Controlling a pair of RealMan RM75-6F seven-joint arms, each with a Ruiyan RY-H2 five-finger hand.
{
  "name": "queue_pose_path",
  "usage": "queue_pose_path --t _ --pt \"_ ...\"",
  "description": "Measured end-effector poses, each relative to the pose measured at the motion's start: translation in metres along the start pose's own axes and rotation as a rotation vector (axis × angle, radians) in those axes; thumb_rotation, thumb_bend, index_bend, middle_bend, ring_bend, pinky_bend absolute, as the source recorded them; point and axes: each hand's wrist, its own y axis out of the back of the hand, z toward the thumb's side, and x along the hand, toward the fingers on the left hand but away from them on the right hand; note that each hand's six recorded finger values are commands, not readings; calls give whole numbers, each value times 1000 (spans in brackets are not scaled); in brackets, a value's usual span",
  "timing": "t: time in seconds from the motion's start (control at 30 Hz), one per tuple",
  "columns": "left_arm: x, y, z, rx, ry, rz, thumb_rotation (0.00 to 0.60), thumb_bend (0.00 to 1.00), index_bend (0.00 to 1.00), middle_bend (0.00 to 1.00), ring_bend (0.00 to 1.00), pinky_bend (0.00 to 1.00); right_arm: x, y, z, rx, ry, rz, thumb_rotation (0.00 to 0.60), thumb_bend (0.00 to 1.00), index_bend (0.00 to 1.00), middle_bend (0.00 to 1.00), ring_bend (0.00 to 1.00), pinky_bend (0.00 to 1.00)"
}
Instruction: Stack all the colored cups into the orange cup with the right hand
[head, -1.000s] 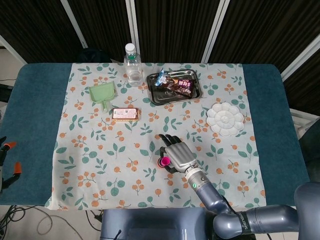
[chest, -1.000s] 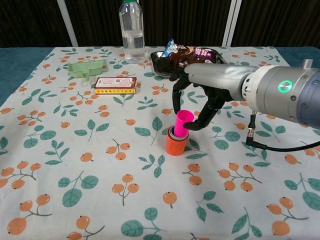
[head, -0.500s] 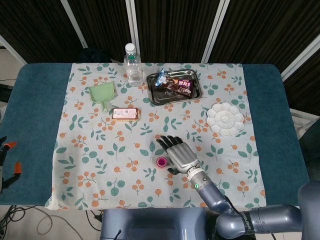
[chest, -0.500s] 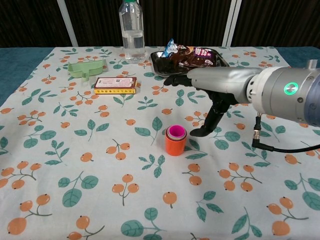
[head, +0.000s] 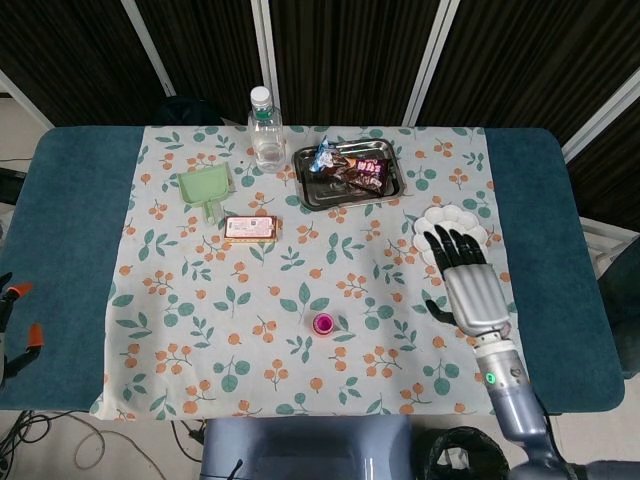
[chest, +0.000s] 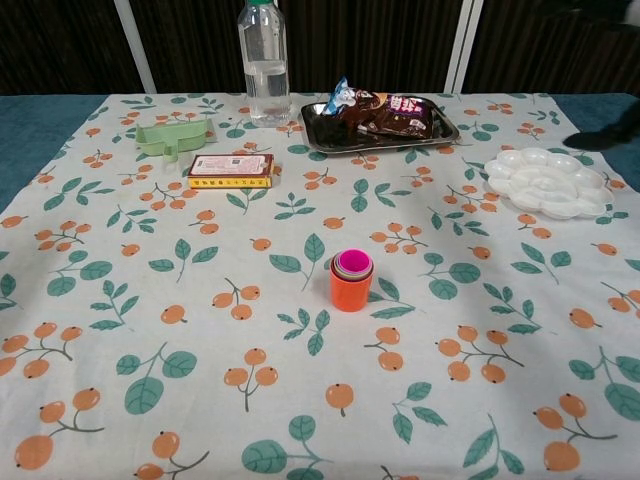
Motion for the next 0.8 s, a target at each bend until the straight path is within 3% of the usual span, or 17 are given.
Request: queue_pose_path --t 0.27,0.37,0.57,0.8 --pt "0 1 3 -1 -10 3 600 462 226 61 0 52 75 -10 -76 46 -142 -75 600 306 0 0 0 75" --pt "0 1 3 -3 -12 3 600 462 226 61 0 51 96 -17 -92 71 -162 -98 600 306 0 0 0 70" --pt "0 0 5 -3 -18 0 600 462 226 61 0 51 122 -34 -112 59 -200 -104 600 305 0 0 0 65" --pt "-1 0 6 -2 -22 -1 600 462 226 61 0 51 126 -34 -114 62 -194 -114 600 306 0 0 0 65"
